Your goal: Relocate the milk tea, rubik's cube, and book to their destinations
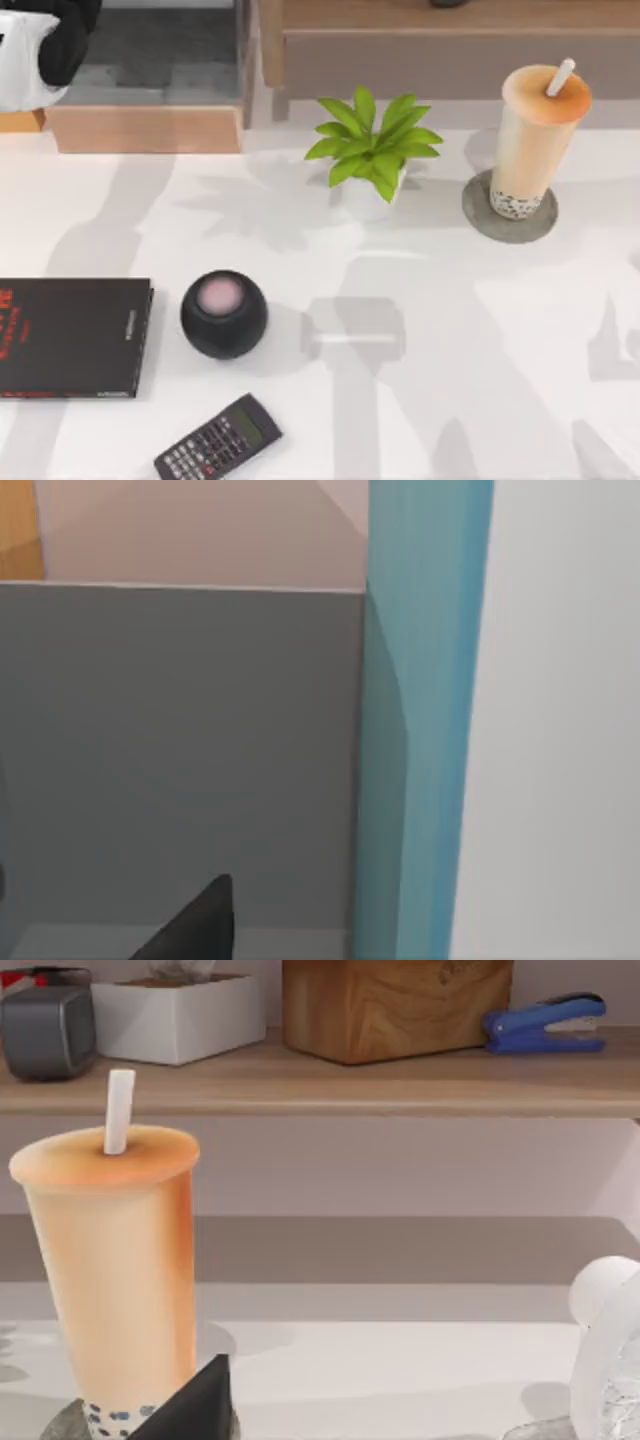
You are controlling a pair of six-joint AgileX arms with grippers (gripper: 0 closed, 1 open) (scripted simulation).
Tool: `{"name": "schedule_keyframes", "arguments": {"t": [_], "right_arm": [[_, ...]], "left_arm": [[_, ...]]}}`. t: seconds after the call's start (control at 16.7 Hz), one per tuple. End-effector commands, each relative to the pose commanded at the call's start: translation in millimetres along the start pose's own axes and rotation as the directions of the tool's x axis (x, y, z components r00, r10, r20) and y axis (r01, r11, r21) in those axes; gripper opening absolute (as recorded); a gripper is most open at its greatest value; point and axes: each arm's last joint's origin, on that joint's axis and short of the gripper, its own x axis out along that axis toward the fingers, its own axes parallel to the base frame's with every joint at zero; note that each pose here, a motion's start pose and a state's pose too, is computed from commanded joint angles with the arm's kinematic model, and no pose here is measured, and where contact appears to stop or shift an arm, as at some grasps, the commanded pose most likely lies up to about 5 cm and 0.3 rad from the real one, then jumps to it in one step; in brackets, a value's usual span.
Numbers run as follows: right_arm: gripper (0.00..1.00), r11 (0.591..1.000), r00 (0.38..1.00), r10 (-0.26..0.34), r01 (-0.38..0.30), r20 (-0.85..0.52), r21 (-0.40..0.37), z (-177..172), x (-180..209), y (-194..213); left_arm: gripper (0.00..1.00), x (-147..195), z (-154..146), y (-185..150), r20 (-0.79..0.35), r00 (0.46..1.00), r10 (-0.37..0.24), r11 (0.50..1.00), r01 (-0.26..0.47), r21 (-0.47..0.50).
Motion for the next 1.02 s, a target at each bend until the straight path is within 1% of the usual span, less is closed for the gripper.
{"name": "schedule_keyframes", "arguments": {"t": [0.72, 0.78, 1.02], "right_arm": [[1.0, 1.0, 1.0, 0.0, 0.0, 0.0, 0.0, 0.0, 0.0, 0.0], [1.0, 1.0, 1.0, 0.0, 0.0, 0.0, 0.0, 0.0, 0.0, 0.0], [1.0, 1.0, 1.0, 0.0, 0.0, 0.0, 0.0, 0.0, 0.0, 0.0]], "left_arm": [[0.02, 0.0, 0.0, 0.0, 0.0, 1.0, 0.0, 1.0, 0.0, 0.0], [0.0, 0.0, 0.0, 0.0, 0.0, 1.0, 0.0, 1.0, 0.0, 0.0], [0.0, 0.0, 0.0, 0.0, 0.0, 1.0, 0.0, 1.0, 0.0, 0.0]]}}
